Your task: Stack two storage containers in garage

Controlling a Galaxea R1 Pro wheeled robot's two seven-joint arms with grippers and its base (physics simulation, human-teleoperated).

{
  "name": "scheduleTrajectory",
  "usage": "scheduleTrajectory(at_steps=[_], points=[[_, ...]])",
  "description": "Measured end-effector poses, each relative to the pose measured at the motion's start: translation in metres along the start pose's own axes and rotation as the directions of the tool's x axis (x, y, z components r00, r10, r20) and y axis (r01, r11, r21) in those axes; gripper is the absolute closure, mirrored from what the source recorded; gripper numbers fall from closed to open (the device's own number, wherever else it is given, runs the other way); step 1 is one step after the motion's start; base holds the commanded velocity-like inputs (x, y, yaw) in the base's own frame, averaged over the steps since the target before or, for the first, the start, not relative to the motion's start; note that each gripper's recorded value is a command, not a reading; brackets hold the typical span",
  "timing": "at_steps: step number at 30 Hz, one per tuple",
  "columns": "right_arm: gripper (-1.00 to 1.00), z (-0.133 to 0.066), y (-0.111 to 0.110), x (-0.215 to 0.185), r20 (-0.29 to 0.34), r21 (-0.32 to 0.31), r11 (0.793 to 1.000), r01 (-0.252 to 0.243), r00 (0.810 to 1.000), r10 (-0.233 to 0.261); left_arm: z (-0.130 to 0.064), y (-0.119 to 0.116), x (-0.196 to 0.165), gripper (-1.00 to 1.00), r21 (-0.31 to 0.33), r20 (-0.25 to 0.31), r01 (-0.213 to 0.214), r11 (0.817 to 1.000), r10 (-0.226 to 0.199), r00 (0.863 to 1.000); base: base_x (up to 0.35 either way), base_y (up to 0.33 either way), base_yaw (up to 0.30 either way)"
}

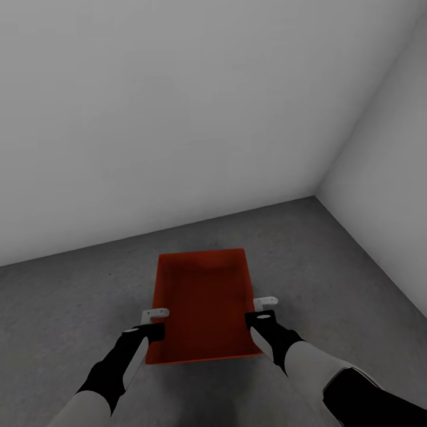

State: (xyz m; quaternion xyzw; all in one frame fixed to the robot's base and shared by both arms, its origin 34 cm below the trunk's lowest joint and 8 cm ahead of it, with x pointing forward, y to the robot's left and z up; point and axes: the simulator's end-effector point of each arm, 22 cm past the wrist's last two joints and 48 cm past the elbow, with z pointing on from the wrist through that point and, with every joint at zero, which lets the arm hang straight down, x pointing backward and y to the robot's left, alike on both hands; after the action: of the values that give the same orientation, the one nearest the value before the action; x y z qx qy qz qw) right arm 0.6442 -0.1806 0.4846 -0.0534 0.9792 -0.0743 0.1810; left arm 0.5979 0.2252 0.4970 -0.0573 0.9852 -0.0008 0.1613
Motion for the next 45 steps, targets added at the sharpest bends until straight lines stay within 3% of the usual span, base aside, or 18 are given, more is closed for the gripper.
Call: scheduleTrajectory(at_steps=[45], points=[[1.00,0.036,0.007,0.014,0.001,0.000,1.000,0.000,1.000,0.000,0.038,0.001,0.014,1.00,0.000,0.001,0.000,1.000,0.000,1.000,0.000,0.000,0.000]])
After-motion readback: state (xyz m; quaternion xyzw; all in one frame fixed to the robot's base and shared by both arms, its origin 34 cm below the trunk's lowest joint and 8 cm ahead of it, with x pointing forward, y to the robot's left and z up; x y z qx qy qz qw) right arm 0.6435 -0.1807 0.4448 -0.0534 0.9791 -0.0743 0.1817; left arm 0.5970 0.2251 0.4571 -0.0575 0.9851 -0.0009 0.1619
